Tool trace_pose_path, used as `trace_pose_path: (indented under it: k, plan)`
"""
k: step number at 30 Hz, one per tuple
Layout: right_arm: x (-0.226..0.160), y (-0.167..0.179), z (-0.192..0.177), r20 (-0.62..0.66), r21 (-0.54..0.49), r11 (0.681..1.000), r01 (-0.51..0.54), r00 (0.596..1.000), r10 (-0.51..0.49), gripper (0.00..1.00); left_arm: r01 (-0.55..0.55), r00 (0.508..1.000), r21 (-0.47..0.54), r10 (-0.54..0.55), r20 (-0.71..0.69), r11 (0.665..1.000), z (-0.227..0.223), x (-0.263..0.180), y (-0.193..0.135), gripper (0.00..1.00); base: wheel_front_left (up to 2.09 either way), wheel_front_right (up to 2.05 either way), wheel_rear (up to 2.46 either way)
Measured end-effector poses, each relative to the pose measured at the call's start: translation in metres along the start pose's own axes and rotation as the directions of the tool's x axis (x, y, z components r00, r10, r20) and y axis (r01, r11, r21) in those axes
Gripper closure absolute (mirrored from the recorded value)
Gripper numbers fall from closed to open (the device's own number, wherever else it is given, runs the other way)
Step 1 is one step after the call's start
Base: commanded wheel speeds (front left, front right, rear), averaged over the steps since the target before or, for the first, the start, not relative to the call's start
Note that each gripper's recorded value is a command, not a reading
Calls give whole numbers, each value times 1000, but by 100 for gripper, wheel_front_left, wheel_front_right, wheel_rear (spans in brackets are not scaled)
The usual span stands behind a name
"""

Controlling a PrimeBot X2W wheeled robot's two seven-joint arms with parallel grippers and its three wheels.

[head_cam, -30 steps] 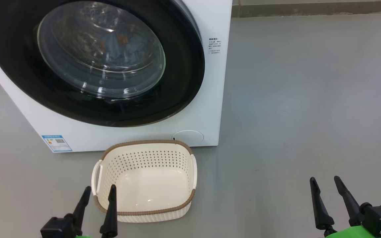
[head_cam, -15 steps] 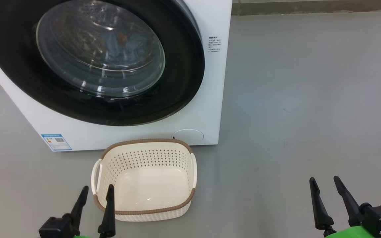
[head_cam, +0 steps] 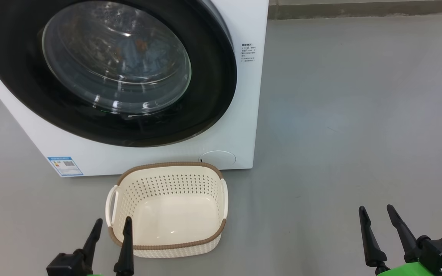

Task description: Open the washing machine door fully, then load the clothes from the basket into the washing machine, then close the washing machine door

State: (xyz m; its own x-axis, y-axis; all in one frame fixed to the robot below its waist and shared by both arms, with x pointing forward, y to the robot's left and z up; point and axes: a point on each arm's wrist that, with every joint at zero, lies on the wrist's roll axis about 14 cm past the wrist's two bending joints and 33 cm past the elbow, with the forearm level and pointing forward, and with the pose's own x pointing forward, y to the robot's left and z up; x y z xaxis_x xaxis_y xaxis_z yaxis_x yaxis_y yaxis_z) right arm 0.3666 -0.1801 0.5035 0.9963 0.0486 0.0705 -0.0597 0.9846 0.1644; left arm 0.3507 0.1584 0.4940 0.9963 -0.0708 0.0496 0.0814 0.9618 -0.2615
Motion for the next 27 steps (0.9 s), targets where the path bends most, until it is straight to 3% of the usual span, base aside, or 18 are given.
trace_pose_path:
  k: [27]
  plan:
    - [-1, 2, 0, 0, 1, 1000, -7, 1000, 7, 0, 46, 999, -68, -46, -11, 997, -5, -1, -15, 0, 0, 0, 0]
